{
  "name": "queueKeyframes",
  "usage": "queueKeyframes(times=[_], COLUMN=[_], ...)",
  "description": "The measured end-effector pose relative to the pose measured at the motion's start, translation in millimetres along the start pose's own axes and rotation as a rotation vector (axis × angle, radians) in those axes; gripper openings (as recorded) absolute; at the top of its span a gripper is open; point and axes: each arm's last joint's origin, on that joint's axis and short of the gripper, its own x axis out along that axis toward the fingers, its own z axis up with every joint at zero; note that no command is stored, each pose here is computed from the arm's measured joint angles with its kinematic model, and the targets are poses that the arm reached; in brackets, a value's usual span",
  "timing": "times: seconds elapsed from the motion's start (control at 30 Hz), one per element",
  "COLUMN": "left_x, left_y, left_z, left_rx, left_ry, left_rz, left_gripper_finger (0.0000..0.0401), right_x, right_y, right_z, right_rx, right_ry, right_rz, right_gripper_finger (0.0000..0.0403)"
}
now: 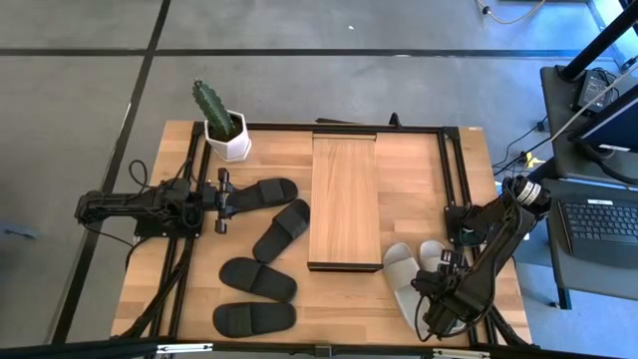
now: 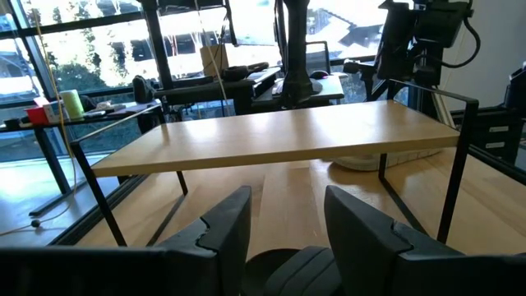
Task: Pick and place slides into the shelf
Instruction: Put the gray slipper under the shelf
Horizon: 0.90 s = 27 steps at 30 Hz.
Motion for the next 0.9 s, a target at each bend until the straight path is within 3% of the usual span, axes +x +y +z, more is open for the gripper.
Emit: queueKeyframes(times=[0.37,0.9], left_x=[0,0], left_y=[0,0], left_z=[0,0], left_rx=[0.0,0.0], left_ry=[0.0,0.0], left_rz=[0.0,0.0], left_gripper_finger=[0.0147,0.0147], right_x=[18,63], right_y=[15,31], right_z=[-6,0], right_rx=[-0.045,-0.055], right_ry=[-0.005,0.032], right_rz=[-0.088,-0.386], right_gripper_finger=[0.0165,0.0157])
